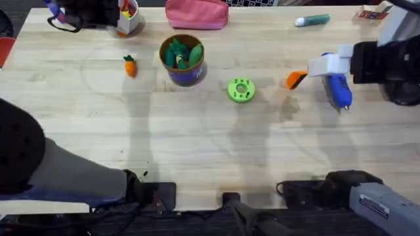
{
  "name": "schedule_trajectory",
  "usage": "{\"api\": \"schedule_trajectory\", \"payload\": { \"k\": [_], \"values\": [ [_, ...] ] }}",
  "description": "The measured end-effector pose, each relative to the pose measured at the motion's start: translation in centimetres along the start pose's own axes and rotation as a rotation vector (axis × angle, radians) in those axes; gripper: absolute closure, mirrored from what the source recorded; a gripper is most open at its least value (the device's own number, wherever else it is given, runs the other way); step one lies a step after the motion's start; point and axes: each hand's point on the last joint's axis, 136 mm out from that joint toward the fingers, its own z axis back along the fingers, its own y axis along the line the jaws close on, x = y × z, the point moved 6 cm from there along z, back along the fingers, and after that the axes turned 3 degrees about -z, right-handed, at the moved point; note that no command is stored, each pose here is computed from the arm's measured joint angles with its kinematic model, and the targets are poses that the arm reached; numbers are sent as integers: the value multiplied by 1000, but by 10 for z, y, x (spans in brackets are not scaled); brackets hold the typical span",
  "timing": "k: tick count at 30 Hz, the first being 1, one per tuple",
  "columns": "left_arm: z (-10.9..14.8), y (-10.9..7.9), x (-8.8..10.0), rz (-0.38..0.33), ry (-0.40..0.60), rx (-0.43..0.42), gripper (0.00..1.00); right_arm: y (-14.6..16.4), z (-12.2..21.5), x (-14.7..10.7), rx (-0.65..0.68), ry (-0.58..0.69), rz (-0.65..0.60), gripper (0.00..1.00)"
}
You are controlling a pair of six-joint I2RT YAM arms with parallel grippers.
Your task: Pick up the gripper from the table and insert it into the empty holder that is missing its gripper. Then pick up a screw, insert it into the mounting hole, and use the screwdriver to tighten it. Finally, clean up the table by picking up the vegetable and placing it into the bucket.
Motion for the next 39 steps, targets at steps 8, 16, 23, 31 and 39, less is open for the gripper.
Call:
{"api": "schedule_trajectory", "payload": {
  "k": [8, 16, 23, 31, 39],
  "values": [
    [0, 0, -4, 10, 24, 7, 423, 0, 0, 0, 0, 0, 0, 8],
    [21, 0, -7, 26, -5, 38, 14, 0, 0, 0, 0, 0, 0, 7],
    [95, -14, -27, 21, -129, 71, 14, 0, 0, 0, 0, 0, 0, 8],
    [139, -32, -79, 43, -234, 93, 14, 0, 0, 0, 0, 0, 0, 8],
    [208, -52, -127, 23, -472, 139, 15, 0, 0, 0, 0, 0, 0, 8]
  ]
}}
